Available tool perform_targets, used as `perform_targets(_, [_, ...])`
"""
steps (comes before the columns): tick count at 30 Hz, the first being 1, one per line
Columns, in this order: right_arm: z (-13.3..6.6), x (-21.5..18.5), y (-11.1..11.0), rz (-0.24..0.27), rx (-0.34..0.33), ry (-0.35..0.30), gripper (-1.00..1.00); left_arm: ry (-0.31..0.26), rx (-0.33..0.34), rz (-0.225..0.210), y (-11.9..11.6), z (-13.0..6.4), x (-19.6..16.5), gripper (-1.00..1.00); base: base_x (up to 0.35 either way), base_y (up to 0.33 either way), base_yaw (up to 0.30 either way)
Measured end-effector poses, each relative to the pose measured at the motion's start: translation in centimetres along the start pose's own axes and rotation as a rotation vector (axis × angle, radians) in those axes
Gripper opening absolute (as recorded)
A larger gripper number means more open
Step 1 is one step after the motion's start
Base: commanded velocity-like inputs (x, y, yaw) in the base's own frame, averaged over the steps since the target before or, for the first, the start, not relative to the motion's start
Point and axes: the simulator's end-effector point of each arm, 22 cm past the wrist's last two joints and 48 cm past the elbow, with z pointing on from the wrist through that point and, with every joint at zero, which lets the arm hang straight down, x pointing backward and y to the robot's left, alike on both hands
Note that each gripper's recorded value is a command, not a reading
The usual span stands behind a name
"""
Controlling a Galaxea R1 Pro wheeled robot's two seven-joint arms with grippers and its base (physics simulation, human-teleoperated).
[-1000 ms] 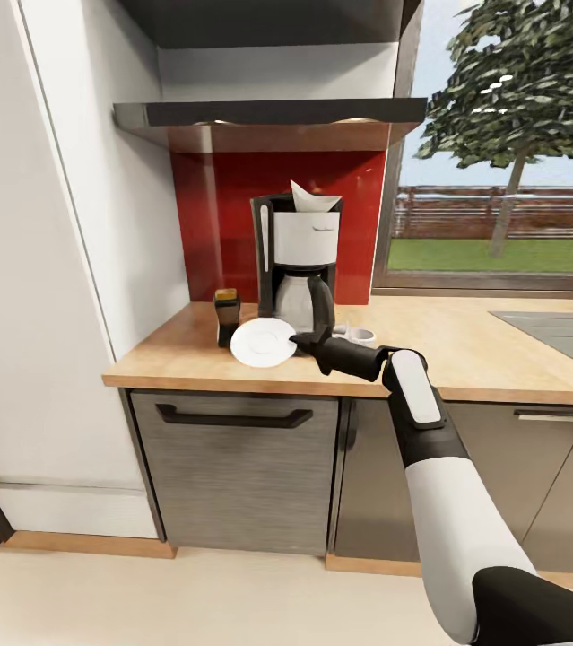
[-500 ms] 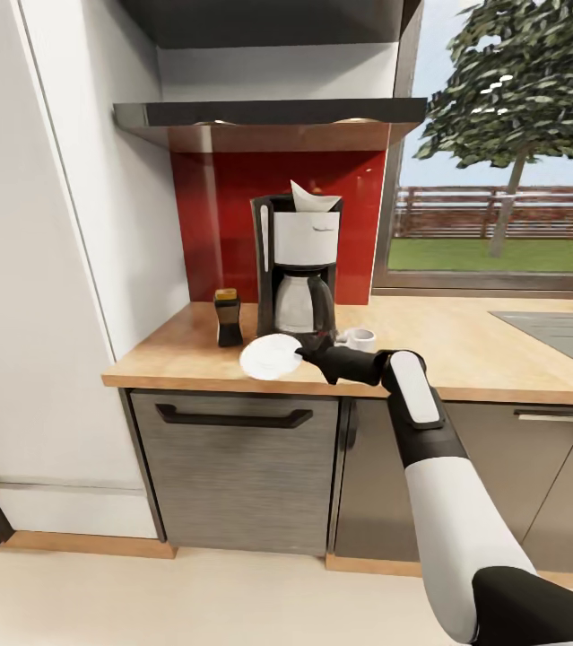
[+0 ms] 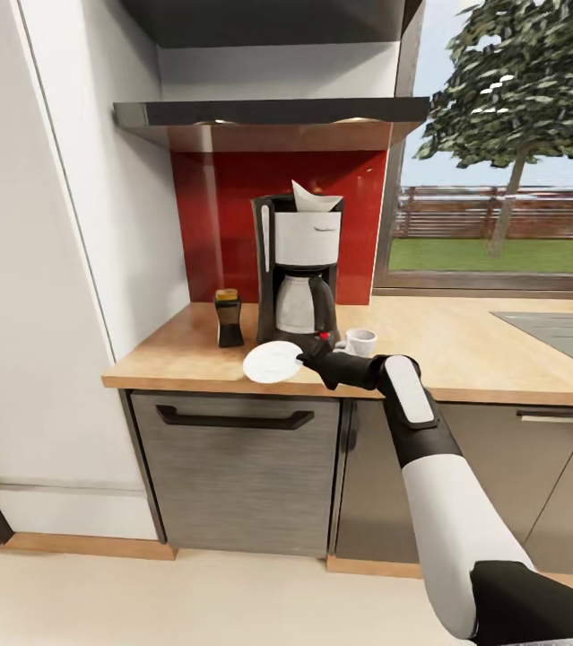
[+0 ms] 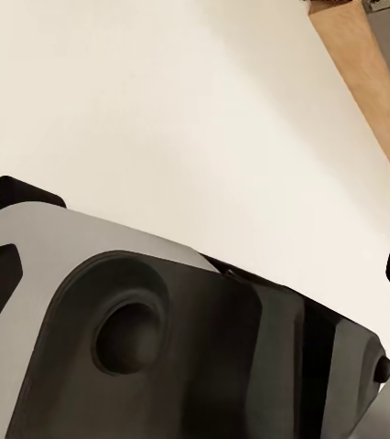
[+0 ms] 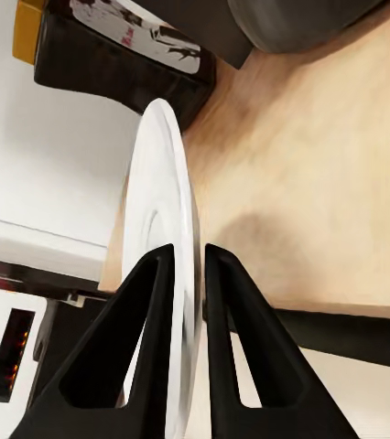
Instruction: Set up a coffee station on the kitchen countertop: keep the coffee maker on the countertop, move the bottle of coffee from the kitchen shelf to the counter next to the coffee maker, place a paper coffee filter on top of the coffee maker, put the saucer next to the coffee maker with the coffee cup on the saucer, and place the electric kettle next to the coffee maker.
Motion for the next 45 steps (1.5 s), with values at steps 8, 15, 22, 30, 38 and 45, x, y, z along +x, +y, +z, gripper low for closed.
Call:
perform_targets(8, [0.3, 0.2, -0.5, 0.012, 0.010, 0.008, -1.00, -0.001, 0.001, 0.000, 0.0, 0.0, 0.0, 1.00, 0.108, 0.070, 0.000])
perform_targets(15, [0.3, 0.2, -0.6, 0.013, 0.010, 0.008, -1.00, -0.001, 0.001, 0.000, 0.0, 0.0, 0.0, 1.00, 0.025, 0.049, 0.000])
perform_targets(22, [0.3, 0.2, -0.6, 0.013, 0.011, 0.009, -1.00, -0.001, 0.001, 0.000, 0.0, 0.0, 0.0, 1.00, 0.037, 0.086, 0.000])
perform_targets(30, [0.7, 0.7, -1.4, 0.030, 0.025, 0.023, -1.00, -0.001, 0.001, 0.000, 0.0, 0.0, 0.0, 1.00, 0.078, 0.072, 0.000])
perform_targets(38, [0.7, 0.7, -1.5, 0.033, 0.027, 0.024, -1.00, -0.001, 0.000, 0.000, 0.0, 0.0, 0.0, 1.00, 0.083, 0.041, 0.000])
perform_targets(45, [0.7, 0.7, -1.6, 0.034, 0.027, 0.023, -1.00, -0.001, 0.000, 0.000, 0.0, 0.0, 0.0, 1.00, 0.009, 0.004, 0.000])
